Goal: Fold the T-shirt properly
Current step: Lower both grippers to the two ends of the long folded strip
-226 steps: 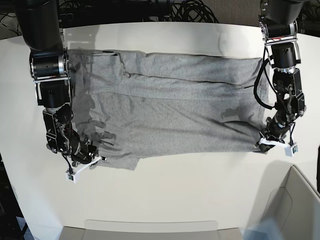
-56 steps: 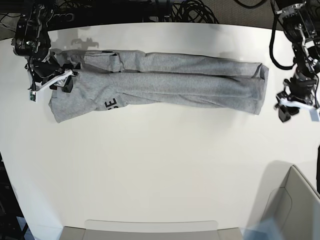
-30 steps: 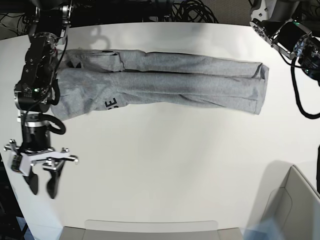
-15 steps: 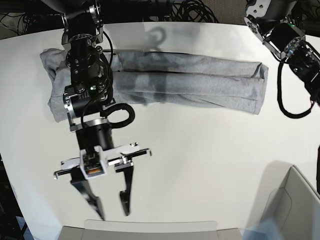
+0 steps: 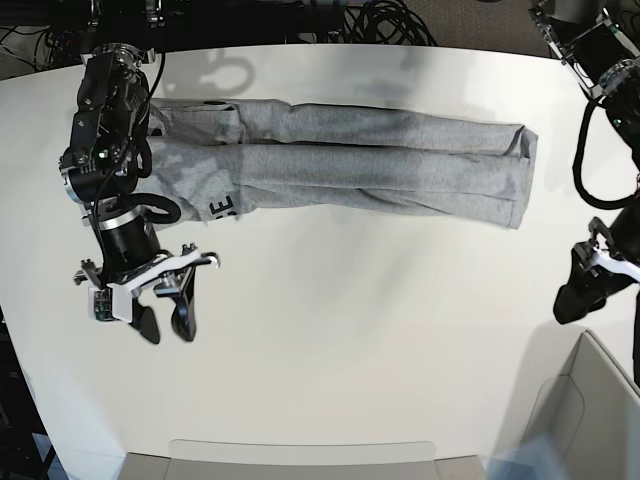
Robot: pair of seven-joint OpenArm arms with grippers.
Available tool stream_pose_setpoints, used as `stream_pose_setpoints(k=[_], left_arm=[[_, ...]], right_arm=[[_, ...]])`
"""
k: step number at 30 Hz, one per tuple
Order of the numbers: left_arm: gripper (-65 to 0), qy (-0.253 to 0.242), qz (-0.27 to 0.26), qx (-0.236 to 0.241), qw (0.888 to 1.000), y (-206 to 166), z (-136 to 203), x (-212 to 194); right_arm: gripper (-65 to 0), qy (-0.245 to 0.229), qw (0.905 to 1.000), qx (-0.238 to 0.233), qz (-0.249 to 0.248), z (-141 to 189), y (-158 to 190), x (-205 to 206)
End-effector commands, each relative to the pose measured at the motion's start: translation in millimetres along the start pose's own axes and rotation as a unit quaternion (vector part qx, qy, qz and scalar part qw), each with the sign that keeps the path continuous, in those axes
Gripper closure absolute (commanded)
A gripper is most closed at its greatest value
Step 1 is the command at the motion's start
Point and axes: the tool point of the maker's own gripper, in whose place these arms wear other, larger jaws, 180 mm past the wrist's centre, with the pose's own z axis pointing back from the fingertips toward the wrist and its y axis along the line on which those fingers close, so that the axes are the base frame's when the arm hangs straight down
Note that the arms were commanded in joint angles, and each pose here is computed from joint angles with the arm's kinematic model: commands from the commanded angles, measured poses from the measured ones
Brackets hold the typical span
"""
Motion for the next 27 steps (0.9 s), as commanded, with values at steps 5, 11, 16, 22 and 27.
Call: stream_pose_setpoints(k=[5,11,16,22,27], left_arm=[[-34.7,0.051,0.033,-0.083,0.995,-25,4,-28],[-34.6,0.102,0.069,-0.043,0.991,2,5,-68],[-34.5,0.163,0.061,0.049,0.983,45,-16,-120],[-34.5,0.191,0.0,0.115,0.975,73,-36,-172],[-34.5,0.18,-0.072,0.168,0.967,96,-30,-177]], right_arm=[[-27.8,0.059,0.997,0.03,-0.04,20,-21,-11],[-27.8,0.087,0.9913,0.039,-0.091,40,-34,-25],[-27.8,0.107,0.9885,0.023,-0.105,50,-42,-42],[-27.8,0.14,0.9833,0.018,-0.116,63,-41,-68],[-27.8,0.139,0.9823,-0.024,-0.123,77,-67,-70]])
